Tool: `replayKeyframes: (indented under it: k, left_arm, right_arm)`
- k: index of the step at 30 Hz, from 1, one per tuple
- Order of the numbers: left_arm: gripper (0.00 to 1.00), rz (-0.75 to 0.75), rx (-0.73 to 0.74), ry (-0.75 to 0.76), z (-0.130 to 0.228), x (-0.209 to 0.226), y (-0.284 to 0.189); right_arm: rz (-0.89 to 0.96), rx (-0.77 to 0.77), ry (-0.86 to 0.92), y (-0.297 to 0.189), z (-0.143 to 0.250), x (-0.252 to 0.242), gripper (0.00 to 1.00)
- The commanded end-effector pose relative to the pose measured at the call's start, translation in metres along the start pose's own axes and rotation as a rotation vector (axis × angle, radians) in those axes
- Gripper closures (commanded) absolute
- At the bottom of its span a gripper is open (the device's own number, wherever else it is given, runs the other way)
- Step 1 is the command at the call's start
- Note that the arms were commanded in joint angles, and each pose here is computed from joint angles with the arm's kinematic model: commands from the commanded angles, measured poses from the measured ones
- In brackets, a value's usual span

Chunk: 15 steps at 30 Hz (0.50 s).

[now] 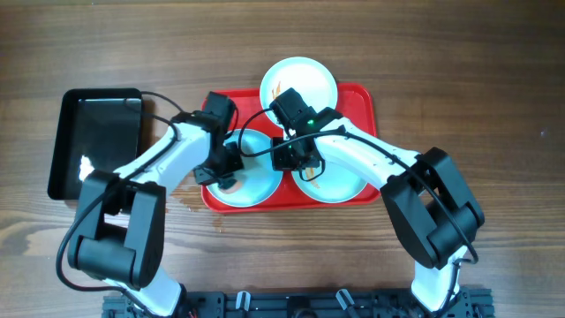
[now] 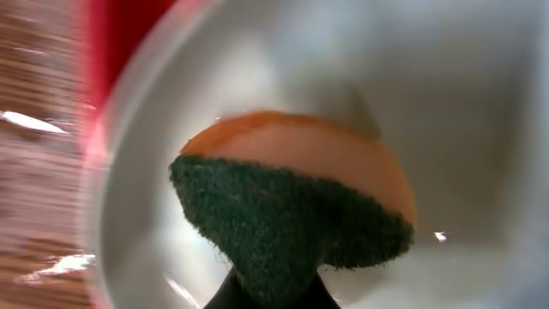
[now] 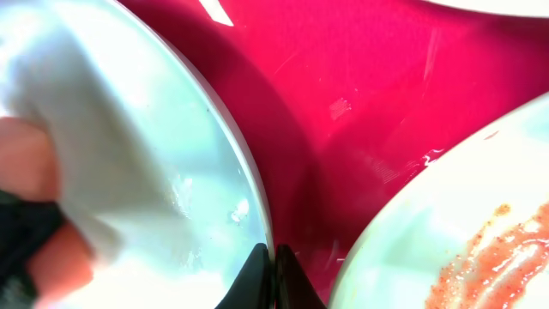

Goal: Clean dirty plates on tray and stack at the side
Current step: 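Scrub the plate again with the sponge in the left gripper, then lift the cleaned plate off the tray with the right gripper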

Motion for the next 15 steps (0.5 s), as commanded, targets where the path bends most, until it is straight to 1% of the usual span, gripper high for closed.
replayKeyframes:
  k: [1, 5, 9, 12, 15]
  left_arm:
    - [0.96, -0.165, -0.026, -0.045, -0.005, 0.034, 0.012]
    - [0.96, -0.155, -0.087, -0.048, -0.020, 0.030, 0.006]
    - [0.96, -0.177, -0.218, -0.057, -0.049, 0.027, -0.018]
    - [0.96, -0.144, -0.285, -0.049, -0.064, 0.017, -0.039]
    - [0.96, -0.084, -0.331, -0.035, -0.070, 0.004, -0.060]
  right_arm:
    - [0.003, -0.001, -0.003, 0.002, 0.000, 0.001, 0.96]
    - [-0.002, -0.007, -0.008, 0.002, -0.002, 0.002, 0.96]
    - [-0.006, -0.011, -0.027, 0.002, -0.003, 0.003, 0.96]
    - [-0.015, -0.024, -0.040, 0.002, -0.005, 0.005, 0.96]
    - [-0.026, -0.040, -0.054, 0.000, -0.010, 0.008, 0.96]
Point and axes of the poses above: each gripper's point midway between its finger pads, its own y axis out along the fingers, its own x axis along the line the jaws close on, z = x × y, the point moved 3 cm from there along -y, back along the fingers, and after that the axes turned 3 degrees about y, right-handed, at the moved point
